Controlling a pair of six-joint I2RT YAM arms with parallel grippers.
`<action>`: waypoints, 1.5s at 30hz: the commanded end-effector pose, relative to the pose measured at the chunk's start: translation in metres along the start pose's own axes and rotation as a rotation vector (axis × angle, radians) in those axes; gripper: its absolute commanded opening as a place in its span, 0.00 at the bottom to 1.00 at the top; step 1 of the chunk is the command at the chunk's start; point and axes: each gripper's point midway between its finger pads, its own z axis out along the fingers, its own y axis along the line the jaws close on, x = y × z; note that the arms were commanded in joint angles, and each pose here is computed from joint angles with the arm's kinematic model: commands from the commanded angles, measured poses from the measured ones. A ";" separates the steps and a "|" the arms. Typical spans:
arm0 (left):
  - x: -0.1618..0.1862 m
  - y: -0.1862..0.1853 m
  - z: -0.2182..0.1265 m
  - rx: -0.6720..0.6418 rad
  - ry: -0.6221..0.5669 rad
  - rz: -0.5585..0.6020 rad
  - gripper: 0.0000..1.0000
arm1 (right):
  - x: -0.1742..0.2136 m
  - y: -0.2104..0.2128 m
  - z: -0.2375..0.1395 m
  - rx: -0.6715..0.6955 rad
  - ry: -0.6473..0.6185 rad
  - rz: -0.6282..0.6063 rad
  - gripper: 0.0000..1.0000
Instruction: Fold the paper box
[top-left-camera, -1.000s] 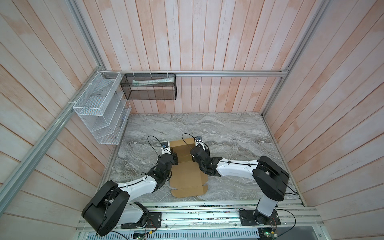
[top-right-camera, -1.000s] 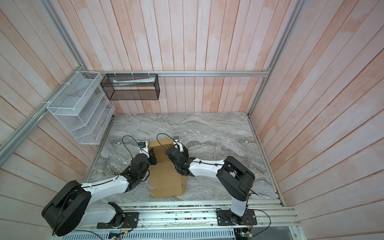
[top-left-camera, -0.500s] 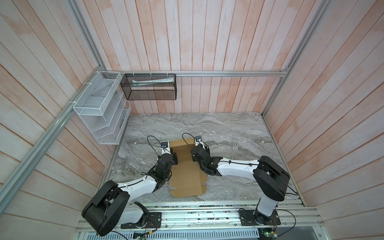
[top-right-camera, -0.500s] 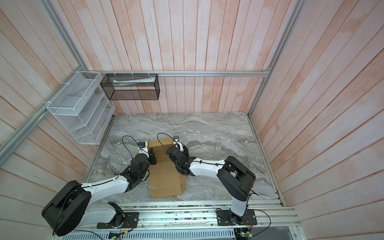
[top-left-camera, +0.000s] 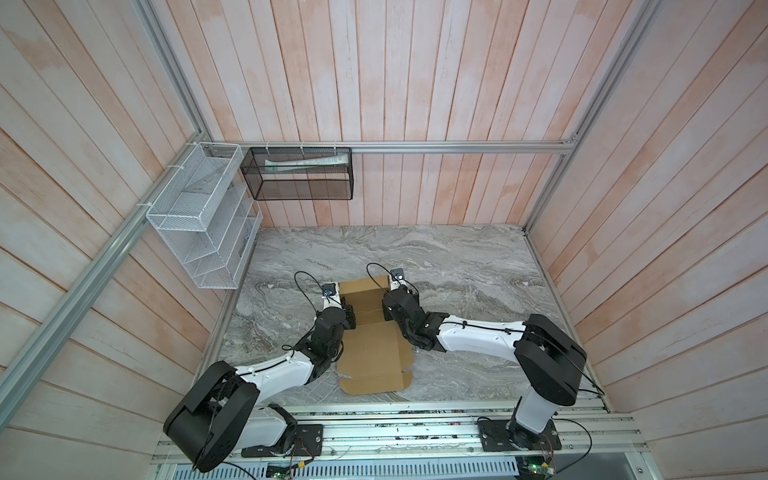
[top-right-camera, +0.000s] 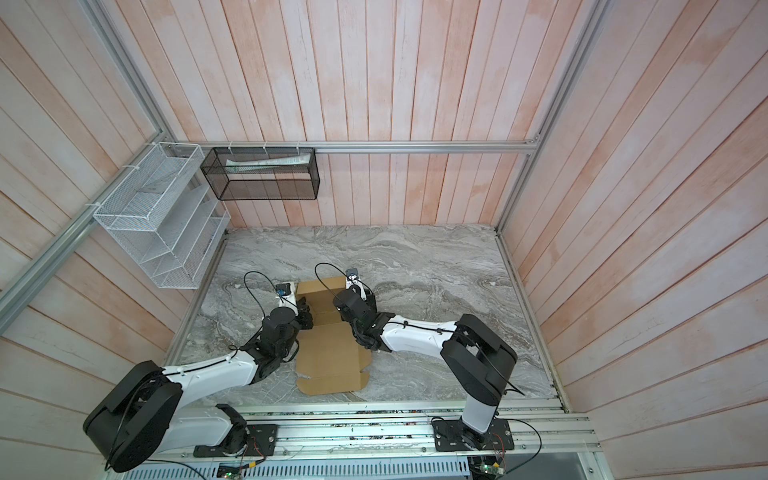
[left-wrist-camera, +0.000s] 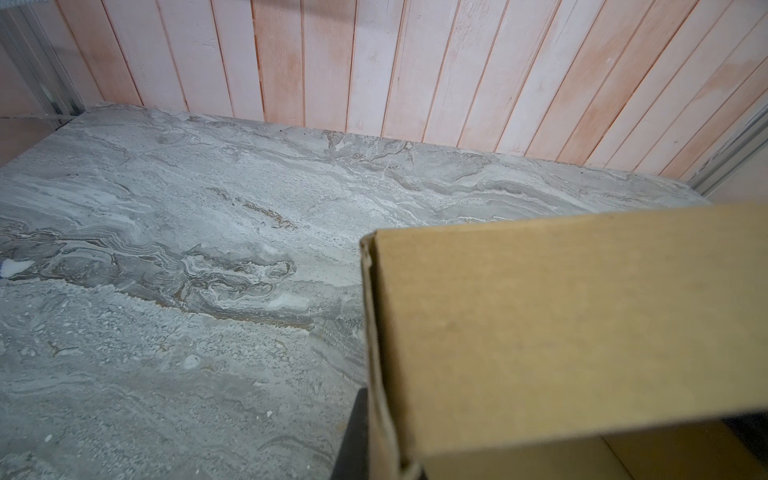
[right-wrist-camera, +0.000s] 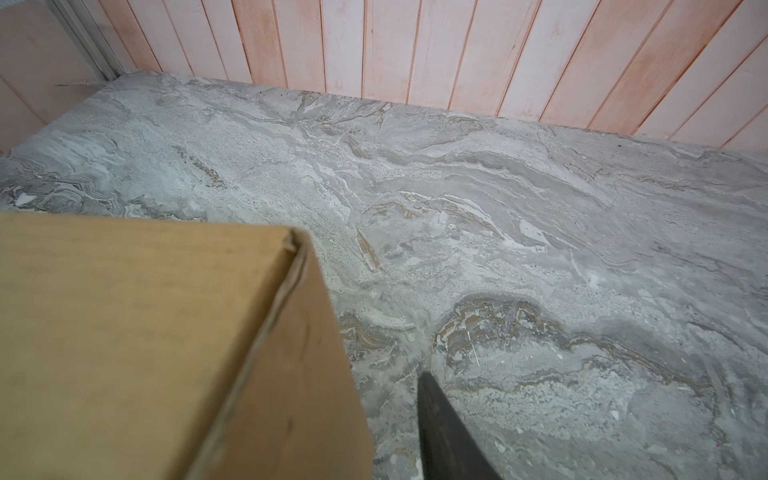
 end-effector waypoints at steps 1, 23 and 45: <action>0.006 0.006 0.001 -0.025 0.011 -0.002 0.00 | -0.011 -0.003 -0.003 0.008 -0.021 0.015 0.36; 0.006 0.007 0.001 -0.031 0.012 -0.003 0.00 | -0.003 0.006 0.011 0.040 0.020 0.014 0.09; 0.001 0.010 0.000 -0.053 0.007 -0.004 0.00 | 0.039 0.014 0.003 0.026 0.085 0.045 0.26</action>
